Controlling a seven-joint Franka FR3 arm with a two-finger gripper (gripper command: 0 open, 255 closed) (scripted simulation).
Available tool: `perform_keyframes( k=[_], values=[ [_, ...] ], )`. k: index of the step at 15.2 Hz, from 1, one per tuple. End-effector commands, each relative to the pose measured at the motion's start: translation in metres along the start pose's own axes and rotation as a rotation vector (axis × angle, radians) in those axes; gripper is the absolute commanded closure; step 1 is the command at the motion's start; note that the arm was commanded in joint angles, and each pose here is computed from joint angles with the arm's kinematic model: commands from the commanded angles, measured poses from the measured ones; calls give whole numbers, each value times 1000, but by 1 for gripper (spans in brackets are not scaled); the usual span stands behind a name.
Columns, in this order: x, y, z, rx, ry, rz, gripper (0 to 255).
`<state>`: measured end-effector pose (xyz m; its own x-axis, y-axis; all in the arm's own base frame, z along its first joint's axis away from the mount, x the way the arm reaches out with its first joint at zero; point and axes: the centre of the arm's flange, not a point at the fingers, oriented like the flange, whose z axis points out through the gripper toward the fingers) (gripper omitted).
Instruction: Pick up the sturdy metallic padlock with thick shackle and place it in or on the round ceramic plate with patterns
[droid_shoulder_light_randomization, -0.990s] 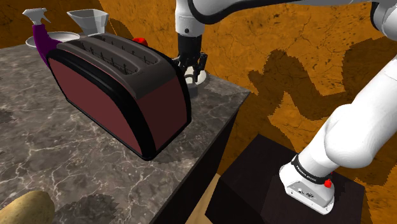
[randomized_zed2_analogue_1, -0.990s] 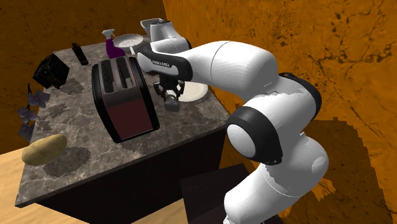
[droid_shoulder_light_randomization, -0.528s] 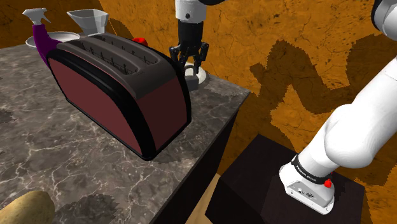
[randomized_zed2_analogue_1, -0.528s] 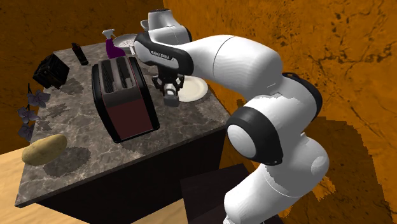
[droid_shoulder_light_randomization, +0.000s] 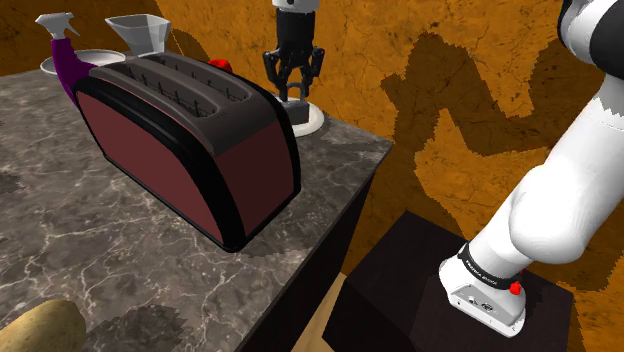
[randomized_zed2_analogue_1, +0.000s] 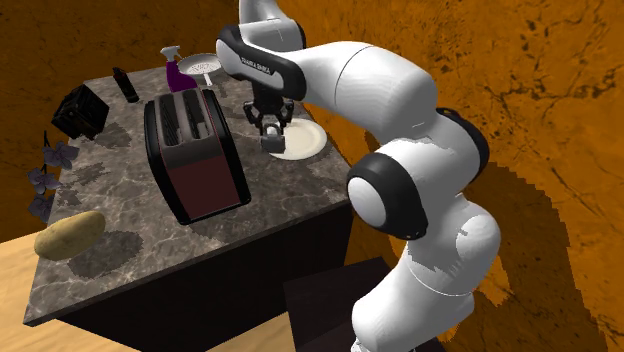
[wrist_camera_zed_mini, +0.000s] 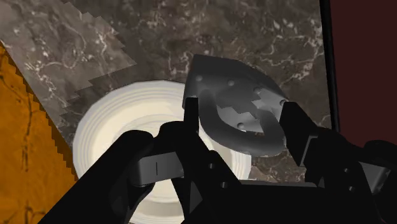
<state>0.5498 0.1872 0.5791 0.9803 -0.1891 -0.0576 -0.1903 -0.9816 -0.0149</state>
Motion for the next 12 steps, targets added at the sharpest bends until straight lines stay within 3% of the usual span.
perform_keyframes(
  k=[1,12],
  values=[
    [22,12,-6,0,0,0,255],
    [141,65,-23,0,0,0,255]
  ],
)
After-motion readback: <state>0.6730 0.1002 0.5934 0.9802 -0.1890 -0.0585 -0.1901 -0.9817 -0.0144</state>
